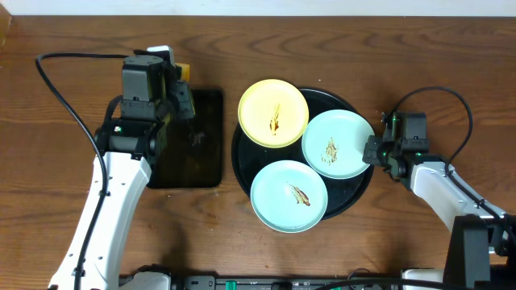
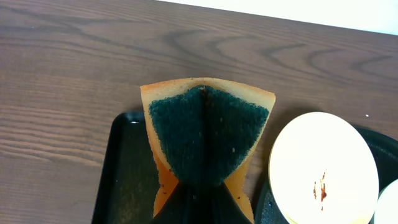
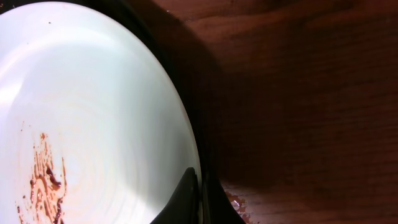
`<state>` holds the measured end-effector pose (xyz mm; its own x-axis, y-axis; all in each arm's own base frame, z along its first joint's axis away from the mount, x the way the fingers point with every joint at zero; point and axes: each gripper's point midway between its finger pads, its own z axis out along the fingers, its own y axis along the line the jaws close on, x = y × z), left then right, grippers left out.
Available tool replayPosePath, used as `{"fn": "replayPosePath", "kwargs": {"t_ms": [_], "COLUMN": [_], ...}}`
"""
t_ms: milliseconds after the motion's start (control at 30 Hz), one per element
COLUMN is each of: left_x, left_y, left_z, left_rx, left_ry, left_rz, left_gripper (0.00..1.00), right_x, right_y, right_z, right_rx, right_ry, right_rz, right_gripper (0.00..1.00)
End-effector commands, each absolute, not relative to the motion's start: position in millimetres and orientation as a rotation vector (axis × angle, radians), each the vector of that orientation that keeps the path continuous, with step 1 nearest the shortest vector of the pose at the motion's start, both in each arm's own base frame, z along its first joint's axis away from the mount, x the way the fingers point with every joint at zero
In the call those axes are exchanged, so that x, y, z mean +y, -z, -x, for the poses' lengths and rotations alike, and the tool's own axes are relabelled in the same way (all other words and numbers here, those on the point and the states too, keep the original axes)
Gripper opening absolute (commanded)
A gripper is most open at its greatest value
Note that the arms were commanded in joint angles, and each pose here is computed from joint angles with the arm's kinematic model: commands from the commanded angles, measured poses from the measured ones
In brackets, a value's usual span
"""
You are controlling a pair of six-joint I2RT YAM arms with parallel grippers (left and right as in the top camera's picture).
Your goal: Clean dirty plates on tray and stack at the side
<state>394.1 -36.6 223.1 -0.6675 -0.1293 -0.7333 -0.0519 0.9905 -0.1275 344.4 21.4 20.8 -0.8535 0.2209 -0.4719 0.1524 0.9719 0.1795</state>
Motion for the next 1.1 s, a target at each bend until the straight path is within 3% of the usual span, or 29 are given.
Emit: {"fn": "replayPosePath", "kwargs": {"t_ms": [0,333,767,1067], "left_x": [-32.7,-32.4,-30.0,-50.8], "left_y": [-237.4,-222.6,-82.7,-103.5], "left_z": [-396.7,-394.4,-356.3,-365.2], "left_rx": [2.264,2.319,2.854,2.825], "left_ry": [0.114,0.104,0.015,0.180], "left_rz": [0.146,0.148,0.196,0.145], "left_gripper": [0.08,0.08,0.08,0.07], "right_x": [23.5,23.4,23.3,23.3], "right_y": [-21.7,-20.7,-19.3,-19.1], "right_z": [-345.2,-343.5,-341.1,-340.6], "right_rx": [2.615,2.623,2.635,2.637], "right_ry": [-0.175,-0.173,-0.172,-0.172], "right_rz": [-0.256,-0.257,-0.259,-0.259], "right_gripper": [0.01,0.01,0.01,0.01]}}
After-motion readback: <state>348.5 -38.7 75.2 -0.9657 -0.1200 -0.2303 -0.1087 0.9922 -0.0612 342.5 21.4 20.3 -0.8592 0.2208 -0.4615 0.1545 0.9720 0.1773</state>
